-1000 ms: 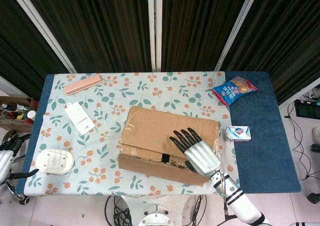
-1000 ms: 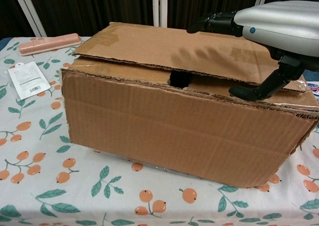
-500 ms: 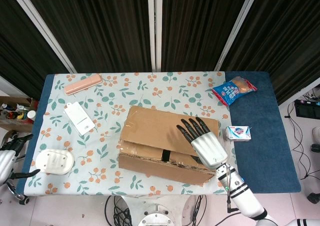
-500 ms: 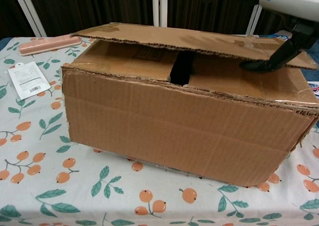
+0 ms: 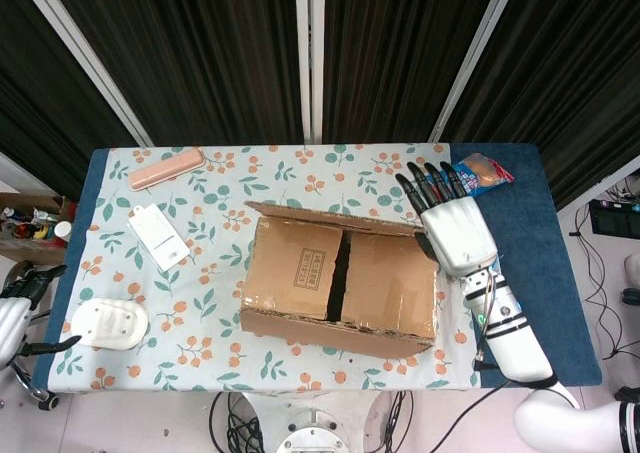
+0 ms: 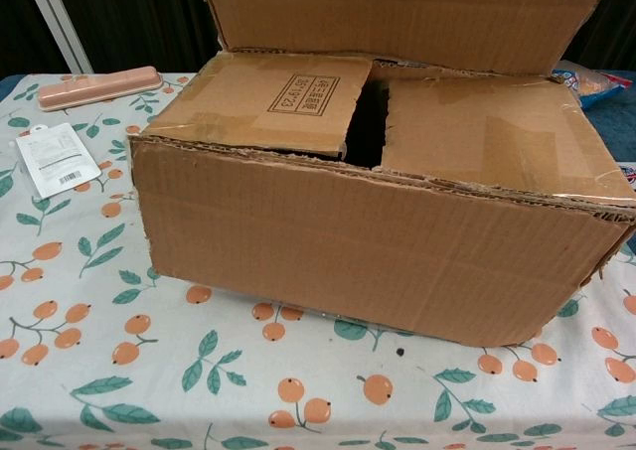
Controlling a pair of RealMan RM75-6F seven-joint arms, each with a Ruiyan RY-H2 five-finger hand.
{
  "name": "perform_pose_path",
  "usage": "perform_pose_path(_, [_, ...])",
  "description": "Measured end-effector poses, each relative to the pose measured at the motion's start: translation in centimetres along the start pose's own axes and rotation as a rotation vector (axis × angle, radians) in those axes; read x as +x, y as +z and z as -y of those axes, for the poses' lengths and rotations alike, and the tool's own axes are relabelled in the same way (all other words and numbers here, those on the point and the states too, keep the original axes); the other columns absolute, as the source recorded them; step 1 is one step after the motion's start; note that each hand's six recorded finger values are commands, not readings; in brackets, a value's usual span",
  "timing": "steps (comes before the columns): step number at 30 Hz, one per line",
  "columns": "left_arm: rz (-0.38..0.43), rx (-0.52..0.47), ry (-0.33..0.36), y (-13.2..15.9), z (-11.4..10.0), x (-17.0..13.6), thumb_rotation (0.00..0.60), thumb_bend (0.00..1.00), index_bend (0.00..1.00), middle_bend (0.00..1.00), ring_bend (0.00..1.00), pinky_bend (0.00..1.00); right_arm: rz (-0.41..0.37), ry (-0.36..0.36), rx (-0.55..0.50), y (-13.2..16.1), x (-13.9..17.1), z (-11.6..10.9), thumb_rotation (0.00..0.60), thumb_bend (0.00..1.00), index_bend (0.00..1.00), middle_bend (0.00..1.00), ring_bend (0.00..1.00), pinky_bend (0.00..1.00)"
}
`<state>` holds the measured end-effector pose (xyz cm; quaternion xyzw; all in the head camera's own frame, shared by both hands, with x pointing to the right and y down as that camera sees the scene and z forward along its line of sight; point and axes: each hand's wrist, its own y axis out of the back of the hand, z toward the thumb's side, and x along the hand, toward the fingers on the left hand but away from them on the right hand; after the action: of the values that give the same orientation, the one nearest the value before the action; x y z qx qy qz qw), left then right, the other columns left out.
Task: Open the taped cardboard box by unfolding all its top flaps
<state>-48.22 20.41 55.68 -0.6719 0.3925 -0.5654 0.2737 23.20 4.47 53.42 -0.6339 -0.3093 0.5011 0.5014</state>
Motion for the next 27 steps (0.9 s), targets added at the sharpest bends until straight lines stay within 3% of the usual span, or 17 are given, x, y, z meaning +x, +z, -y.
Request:
perform_pose_path(7, [0.003, 0.006, 0.014, 0.1, -0.6, -0.1, 0.522, 0.03, 0.09, 0.15, 0.12, 0.18, 0.117, -0.041, 0.041, -4.4, -3.7, -0.6, 0.600, 0.37, 0.00, 0.00, 0.00, 0.00])
perform_pose_path(12, [-0.007, 0.005, 0.021, 0.0, -0.9, -0.1, 0.525, 0.03, 0.09, 0.15, 0.12, 0.18, 0.142, -0.046, -0.023, -5.8, -4.7, -0.3, 0.600, 0.37, 0.00, 0.00, 0.00, 0.00])
perform_pose_path(13, [-0.009, 0.003, 0.021, -0.1, -0.9, -0.1, 0.523, 0.03, 0.09, 0.15, 0.12, 0.18, 0.127, -0.050, -0.047, -5.6, -4.7, -0.3, 0.600, 0.40, 0.00, 0.00, 0.00, 0.00])
perform_pose_path(15, [-0.009, 0.001, 0.020, 0.0, -0.9, 0.1, 0.525, 0.03, 0.09, 0.15, 0.12, 0.18, 0.092, -0.059, -0.087, -5.0, -4.6, -0.4, 0.600, 0.55, 0.00, 0.02, 0.00, 0.00])
perform_pose_path(16, [-0.009, 0.001, 0.018, 0.0, -0.8, 0.1, 0.525, 0.03, 0.09, 0.15, 0.12, 0.18, 0.064, -0.063, -0.121, -4.5, -4.5, -0.4, 0.600, 0.68, 0.00, 0.05, 0.00, 0.00])
perform_pose_path(18, [-0.008, 0.002, 0.015, 0.1, -0.7, 0.2, 0.524, 0.04, 0.09, 0.15, 0.12, 0.18, 0.014, -0.062, -0.179, -3.5, -4.1, -0.5, 0.600, 0.78, 0.04, 0.09, 0.00, 0.00])
perform_pose_path(21, [-0.008, 0.003, 0.009, 0.2, -0.5, 0.4, 0.526, 0.05, 0.09, 0.15, 0.12, 0.18, -0.097, -0.042, -0.258, -1.5, -3.2, -0.7, 0.600, 0.85, 0.12, 0.13, 0.00, 0.00])
perform_pose_path(25, [-0.008, 0.000, 0.009, 0.3, -0.4, 0.4, 0.522, 0.05, 0.09, 0.15, 0.12, 0.18, -0.248, 0.069, -0.261, 1.2, -1.4, 0.3, 0.600, 0.98, 0.32, 0.25, 0.00, 0.00])
perform_pose_path(27, [-0.009, -0.001, 0.009, 0.4, -0.4, 0.5, 0.524, 0.05, 0.09, 0.15, 0.12, 0.18, -0.283, 0.125, -0.253, 1.8, -0.8, 1.1, 0.600, 0.99, 0.40, 0.30, 0.00, 0.00])
